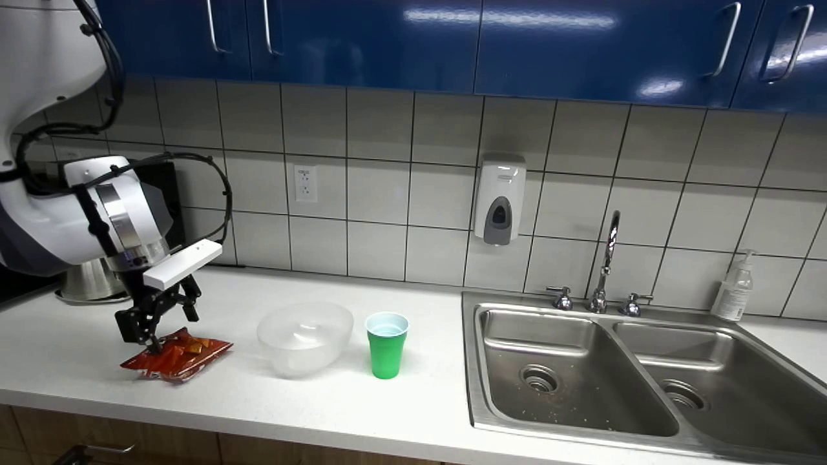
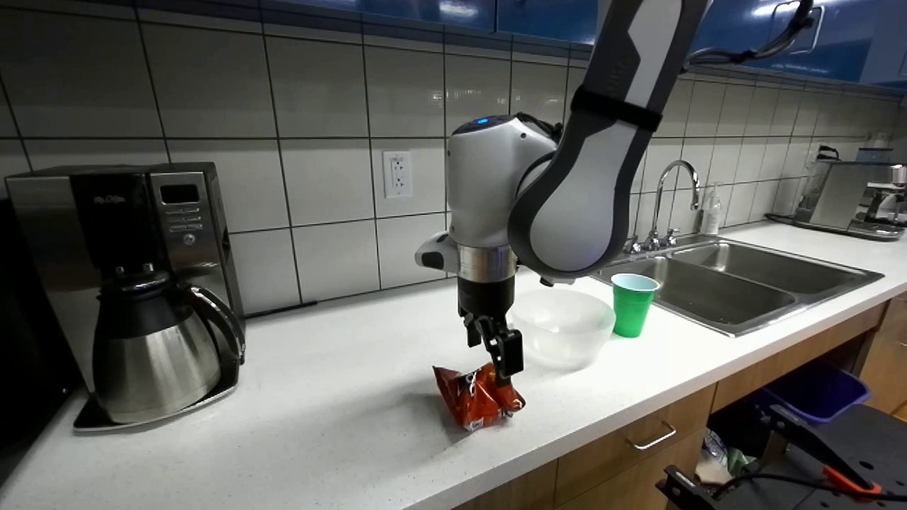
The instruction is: Put the red packet in the bowl.
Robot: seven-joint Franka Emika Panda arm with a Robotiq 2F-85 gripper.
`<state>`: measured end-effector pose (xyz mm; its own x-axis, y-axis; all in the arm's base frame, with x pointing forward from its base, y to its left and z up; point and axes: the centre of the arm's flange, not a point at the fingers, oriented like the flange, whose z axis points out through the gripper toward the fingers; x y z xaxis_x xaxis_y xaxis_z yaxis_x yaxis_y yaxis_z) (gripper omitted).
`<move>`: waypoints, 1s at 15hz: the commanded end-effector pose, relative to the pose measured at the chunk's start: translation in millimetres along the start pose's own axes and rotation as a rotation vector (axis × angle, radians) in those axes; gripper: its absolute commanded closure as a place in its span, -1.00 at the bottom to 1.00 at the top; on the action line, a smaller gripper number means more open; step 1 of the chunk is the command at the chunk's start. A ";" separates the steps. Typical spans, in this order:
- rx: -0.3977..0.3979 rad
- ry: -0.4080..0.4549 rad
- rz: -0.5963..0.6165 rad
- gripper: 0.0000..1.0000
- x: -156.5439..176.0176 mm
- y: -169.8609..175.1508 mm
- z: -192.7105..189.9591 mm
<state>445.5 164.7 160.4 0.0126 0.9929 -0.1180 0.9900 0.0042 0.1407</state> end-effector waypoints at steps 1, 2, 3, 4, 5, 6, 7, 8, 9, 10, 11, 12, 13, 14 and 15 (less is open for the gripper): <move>-0.008 -0.004 -0.008 -1.00 3.0 6.6 7.9; -0.004 -0.005 -0.007 -1.00 2.8 7.1 10.6; 0.000 -0.005 -0.008 -1.00 3.1 7.1 12.2; 0.003 -0.006 -0.007 -1.00 3.7 6.9 14.2; 0.005 -0.008 -0.005 -0.83 4.5 7.1 15.4; 0.009 -0.007 -0.005 -0.45 5.2 7.3 16.9; 0.013 -0.007 -0.004 -0.31 6.5 7.2 17.8; 0.015 -0.006 -0.004 -0.12 7.4 7.2 18.6; 0.014 -0.006 -0.005 0.02 6.8 8.4 20.4; 0.014 -0.008 -0.005 0.20 7.2 8.8 21.4; 0.013 -0.009 -0.006 0.33 7.0 9.1 22.2; 0.013 -0.010 -0.005 0.50 7.2 9.6 23.6; 0.012 -0.012 -0.004 0.64 6.9 10.2 24.8; 0.012 -0.014 -0.004 0.81 6.3 10.6 25.9; 0.011 -0.015 -0.004 0.94 6.2 10.8 26.7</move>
<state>454.3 166.4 138.1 0.0137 0.9922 -0.1237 0.9933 0.0007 0.1157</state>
